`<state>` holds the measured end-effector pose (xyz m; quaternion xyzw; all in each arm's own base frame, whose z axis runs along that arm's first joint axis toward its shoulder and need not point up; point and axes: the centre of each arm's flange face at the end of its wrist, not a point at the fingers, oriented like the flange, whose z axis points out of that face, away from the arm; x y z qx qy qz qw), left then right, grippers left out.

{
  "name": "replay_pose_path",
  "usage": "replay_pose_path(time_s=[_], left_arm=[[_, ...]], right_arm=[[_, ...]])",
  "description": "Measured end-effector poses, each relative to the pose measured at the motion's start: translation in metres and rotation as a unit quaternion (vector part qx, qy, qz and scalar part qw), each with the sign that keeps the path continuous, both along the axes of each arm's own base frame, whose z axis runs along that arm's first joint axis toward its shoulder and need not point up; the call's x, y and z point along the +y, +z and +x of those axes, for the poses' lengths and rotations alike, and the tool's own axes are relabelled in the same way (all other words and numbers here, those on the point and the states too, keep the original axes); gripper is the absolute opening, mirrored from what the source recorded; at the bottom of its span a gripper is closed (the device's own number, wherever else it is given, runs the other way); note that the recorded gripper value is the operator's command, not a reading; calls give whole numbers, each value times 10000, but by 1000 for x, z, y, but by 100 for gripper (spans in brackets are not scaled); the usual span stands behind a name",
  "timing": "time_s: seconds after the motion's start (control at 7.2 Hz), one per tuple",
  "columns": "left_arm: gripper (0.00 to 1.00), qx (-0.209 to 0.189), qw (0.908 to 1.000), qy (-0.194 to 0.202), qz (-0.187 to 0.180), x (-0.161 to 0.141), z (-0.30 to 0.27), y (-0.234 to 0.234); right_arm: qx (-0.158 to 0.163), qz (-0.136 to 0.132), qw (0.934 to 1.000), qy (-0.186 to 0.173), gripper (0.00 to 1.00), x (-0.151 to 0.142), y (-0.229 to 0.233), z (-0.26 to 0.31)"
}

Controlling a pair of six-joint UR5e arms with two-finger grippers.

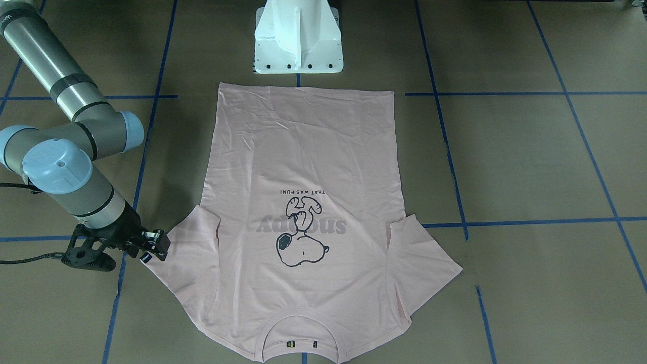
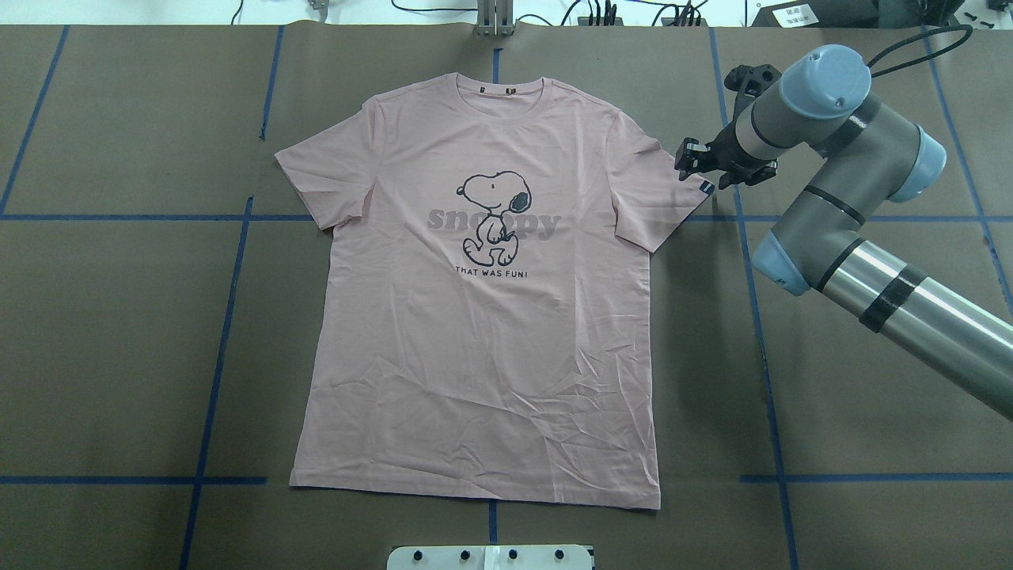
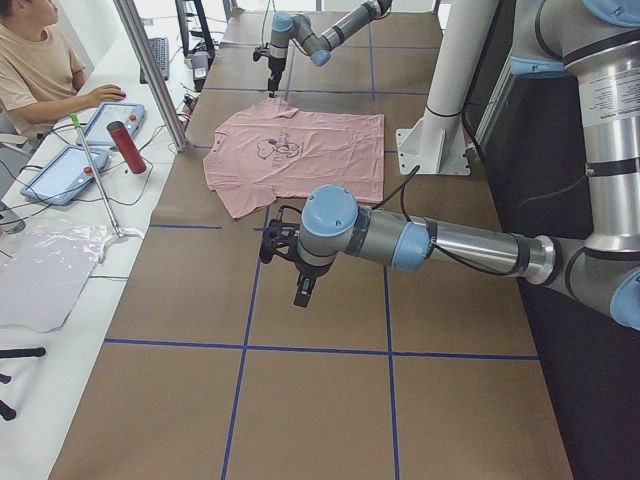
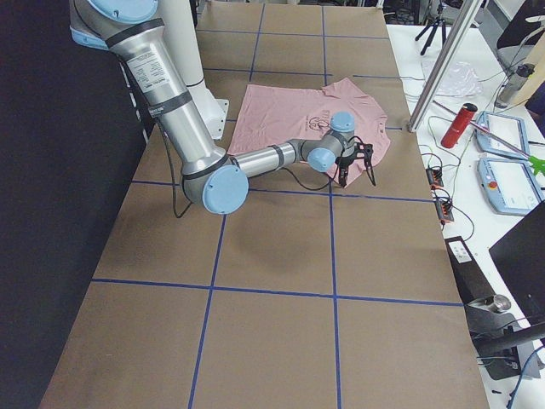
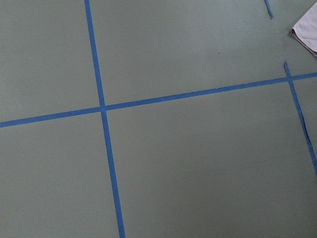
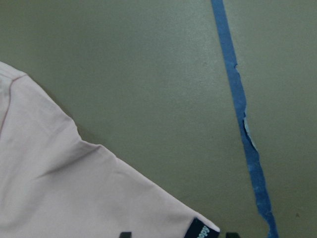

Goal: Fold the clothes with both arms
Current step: 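Move the right gripper over the shirt sleeve nearest it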

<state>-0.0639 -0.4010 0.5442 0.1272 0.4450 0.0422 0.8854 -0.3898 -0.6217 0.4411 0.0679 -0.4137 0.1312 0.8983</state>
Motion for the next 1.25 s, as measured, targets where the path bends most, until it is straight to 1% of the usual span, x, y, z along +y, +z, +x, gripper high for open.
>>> replay_pose_path(time_s=[0.28,0.56,0.69,0.97,1.11,1.25], left_arm=[[100,28,10000,13,-12,0,0,2],[100,31,10000,18,-5,0,0,2],[100,30,10000,19,5,0,0,2],[100,29,10000,17,6,0,0,2],[100,29,10000,17,3,0,0,3],[100,29,10000,17,-1,0,0,3]], right_arm=[[122,21,9999,107,63,0,8,2],[196,0,9997,131,63,0,15,0],[225,-6,9997,131,60,0,18,-2],[245,-10,9996,116,33,2,20,-4],[253,-7,9996,117,0,2,21,-5],[264,4,9996,123,0,3,22,-6]])
